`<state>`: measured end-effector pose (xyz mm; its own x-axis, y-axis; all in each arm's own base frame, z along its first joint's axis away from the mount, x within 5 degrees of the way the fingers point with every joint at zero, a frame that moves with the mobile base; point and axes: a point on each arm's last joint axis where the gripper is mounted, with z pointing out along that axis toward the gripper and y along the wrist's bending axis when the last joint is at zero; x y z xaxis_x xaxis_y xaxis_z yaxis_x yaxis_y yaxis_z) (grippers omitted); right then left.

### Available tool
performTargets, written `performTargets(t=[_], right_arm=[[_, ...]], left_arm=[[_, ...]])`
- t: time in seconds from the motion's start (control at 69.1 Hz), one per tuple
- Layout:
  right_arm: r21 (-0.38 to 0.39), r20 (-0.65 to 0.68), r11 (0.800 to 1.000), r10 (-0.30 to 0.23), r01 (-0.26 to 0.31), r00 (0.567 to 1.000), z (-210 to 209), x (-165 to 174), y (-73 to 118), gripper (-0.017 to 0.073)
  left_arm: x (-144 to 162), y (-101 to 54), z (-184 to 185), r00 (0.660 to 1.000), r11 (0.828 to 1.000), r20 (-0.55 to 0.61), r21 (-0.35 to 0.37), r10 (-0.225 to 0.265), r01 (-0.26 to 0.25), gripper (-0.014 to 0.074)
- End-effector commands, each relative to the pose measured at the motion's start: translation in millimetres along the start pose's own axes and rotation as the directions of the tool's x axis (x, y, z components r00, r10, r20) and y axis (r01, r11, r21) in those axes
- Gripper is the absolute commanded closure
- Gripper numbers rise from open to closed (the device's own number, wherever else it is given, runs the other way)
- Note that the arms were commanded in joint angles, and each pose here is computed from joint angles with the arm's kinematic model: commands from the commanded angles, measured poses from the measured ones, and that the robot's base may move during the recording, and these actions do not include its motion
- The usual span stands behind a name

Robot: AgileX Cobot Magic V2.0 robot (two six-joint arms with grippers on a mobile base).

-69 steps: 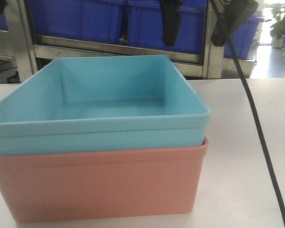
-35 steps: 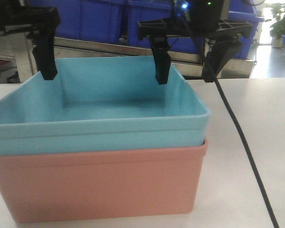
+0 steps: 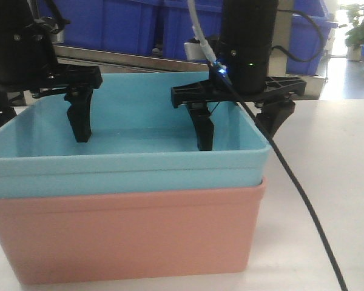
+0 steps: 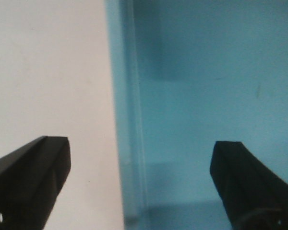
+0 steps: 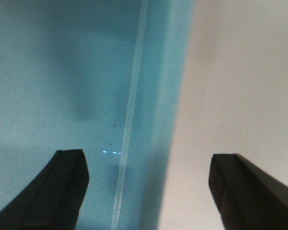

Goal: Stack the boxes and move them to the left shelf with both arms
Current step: 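Lower both grippers onto the rims of the stacked bins, then close both grippers on the bin walls and lift the stack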

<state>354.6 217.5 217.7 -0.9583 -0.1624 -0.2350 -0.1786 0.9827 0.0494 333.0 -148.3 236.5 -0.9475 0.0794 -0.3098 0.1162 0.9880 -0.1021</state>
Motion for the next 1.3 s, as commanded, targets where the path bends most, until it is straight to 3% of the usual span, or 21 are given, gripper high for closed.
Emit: performTargets(t=[0.0,0.217,0.347,0.608,0.767,0.926,1.287], right_arm=[[-0.030,0.099,0.999,-0.009,0.012,0.995,-23.0,-9.4,0.9,-0.0062],[-0.012,0.051,1.000,-0.012,0.013,0.999,-2.8,-8.9,1.6,-0.0060],[-0.014,0.058,1.000,-0.012,0.013,0.998,-1.3,-9.7,2.0,0.0018],[-0.014,0.057,1.000,-0.012,0.013,0.998,-1.3,-9.6,2.0,0.0339],[-0.014,0.057,1.000,-0.012,0.013,0.998,-1.3,-9.6,2.0,0.0519],[-0.014,0.057,1.000,-0.012,0.013,0.998,-1.3,-9.6,2.0,0.0511],[-0.042,0.127,0.999,-0.008,0.013,0.992,-23.9,-12.1,2.0,0.0511]], left_arm=[[-7.6,-7.1,-18.9,0.996,0.999,0.090,0.043,-0.012,0.008,0.0115],[-8.6,-7.6,-1.7,0.998,0.999,0.067,0.036,-0.013,0.011,0.0115],[-8.2,-7.5,8.3,0.999,1.000,0.043,0.028,-0.013,0.012,0.0115],[-7.8,-7.9,13.0,0.999,0.999,0.029,0.029,-0.018,0.017,0.0134],[-7.7,-8.1,13.7,0.999,0.999,0.027,0.031,-0.020,0.019,0.0344],[-7.5,-8.9,13.6,0.999,0.999,0.024,0.040,-0.029,0.028,0.0611],[-8.1,-10.2,4.4,0.998,0.998,0.049,0.055,-0.033,0.030,0.0598]])
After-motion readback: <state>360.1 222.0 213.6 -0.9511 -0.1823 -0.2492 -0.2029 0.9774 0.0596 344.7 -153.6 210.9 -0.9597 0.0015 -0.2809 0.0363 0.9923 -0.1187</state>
